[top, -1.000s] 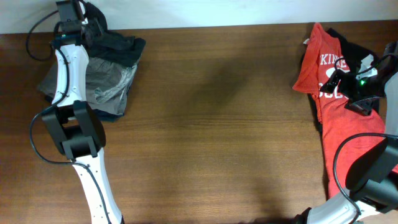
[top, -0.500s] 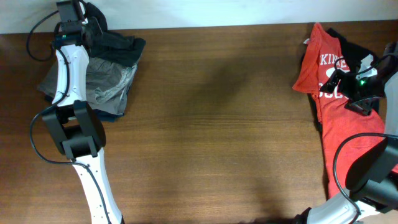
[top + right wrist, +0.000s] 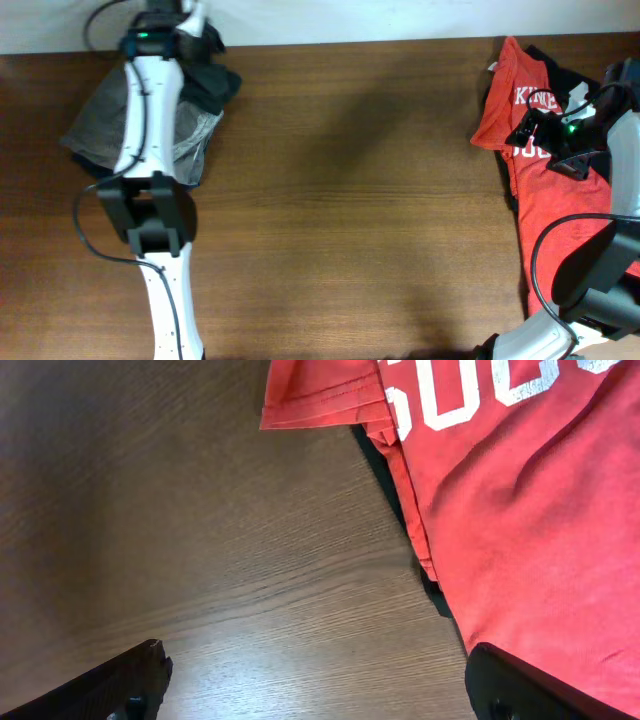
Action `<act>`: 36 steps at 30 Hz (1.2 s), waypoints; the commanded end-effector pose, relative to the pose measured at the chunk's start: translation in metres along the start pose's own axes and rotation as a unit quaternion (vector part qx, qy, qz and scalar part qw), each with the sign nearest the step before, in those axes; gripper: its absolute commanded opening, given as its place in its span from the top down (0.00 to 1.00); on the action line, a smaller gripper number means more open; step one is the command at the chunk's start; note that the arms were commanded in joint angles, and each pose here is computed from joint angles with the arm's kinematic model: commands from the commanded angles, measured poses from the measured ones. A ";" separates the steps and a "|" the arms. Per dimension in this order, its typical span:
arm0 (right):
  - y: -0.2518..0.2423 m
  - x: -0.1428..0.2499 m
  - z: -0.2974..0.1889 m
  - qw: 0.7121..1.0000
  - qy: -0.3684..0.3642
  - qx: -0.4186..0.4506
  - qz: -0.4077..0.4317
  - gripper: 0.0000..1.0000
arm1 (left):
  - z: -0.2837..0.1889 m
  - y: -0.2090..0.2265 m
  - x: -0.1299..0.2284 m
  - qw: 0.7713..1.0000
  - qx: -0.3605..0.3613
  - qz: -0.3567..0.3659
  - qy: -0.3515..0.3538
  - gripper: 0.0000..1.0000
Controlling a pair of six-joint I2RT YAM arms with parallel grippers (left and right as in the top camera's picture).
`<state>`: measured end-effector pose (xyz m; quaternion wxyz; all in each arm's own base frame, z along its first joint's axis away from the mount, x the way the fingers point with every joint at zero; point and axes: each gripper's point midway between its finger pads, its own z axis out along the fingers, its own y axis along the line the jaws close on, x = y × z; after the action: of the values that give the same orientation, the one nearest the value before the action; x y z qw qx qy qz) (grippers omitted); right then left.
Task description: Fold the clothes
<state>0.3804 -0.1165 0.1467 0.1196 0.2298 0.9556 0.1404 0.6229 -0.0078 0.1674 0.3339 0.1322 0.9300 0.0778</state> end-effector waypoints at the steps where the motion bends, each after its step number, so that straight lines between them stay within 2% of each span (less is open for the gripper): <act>1: 0.002 -0.005 -0.010 1.000 -0.017 0.005 -0.010 0.01 | -0.026 -0.033 -0.010 0.991 0.003 0.134 0.005 0.99; 6: 0.002 -0.005 -0.010 1.000 -0.017 0.005 -0.010 0.01 | -0.029 -0.056 0.037 0.969 0.021 0.223 0.104 0.99; 17: 0.002 -0.005 -0.010 1.000 -0.016 0.005 -0.010 0.01 | -0.035 -0.063 0.073 0.957 0.061 0.230 0.169 0.93; 18: 0.002 -0.005 -0.010 1.000 -0.016 0.005 -0.010 0.01 | -0.037 -0.065 0.077 0.955 0.070 0.230 0.175 0.86; 19: 0.002 -0.005 -0.010 1.000 -0.017 0.005 -0.010 0.01 | -0.040 -0.069 0.083 0.952 0.081 0.230 0.185 0.65; 20: 0.002 -0.005 -0.010 1.000 -0.017 0.005 -0.010 0.01 | -0.043 -0.070 0.090 0.949 0.087 0.230 0.199 0.36; 21: 0.002 -0.005 -0.010 1.000 -0.017 0.005 -0.011 0.01 | -0.046 -0.071 0.097 0.947 0.092 0.221 0.214 0.24; 22: 0.003 -0.005 -0.010 1.000 -0.017 0.005 -0.011 0.01 | -0.050 -0.074 0.103 0.945 0.101 0.212 0.226 0.20; 26: 0.003 -0.005 -0.010 1.000 -0.017 0.005 -0.011 0.01 | -0.067 -0.091 0.126 0.929 0.160 0.203 0.266 0.18; 28: 0.003 -0.006 -0.010 1.000 -0.018 0.005 -0.011 0.01 | -0.070 -0.099 0.128 0.928 0.181 0.185 0.268 0.19; 32: 0.003 -0.006 -0.010 1.000 -0.018 0.005 -0.013 0.01 | -0.076 -0.110 0.124 0.929 0.208 0.160 0.260 0.27; 36: 0.003 -0.007 -0.010 0.999 -0.020 0.005 -0.025 0.01 | -0.095 -0.113 0.098 0.940 0.223 0.152 0.211 0.28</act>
<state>0.3805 -0.1172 0.1466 0.1208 0.2246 0.9570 0.1379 0.4600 -0.0767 0.1094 0.0061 0.3303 0.9436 -0.0224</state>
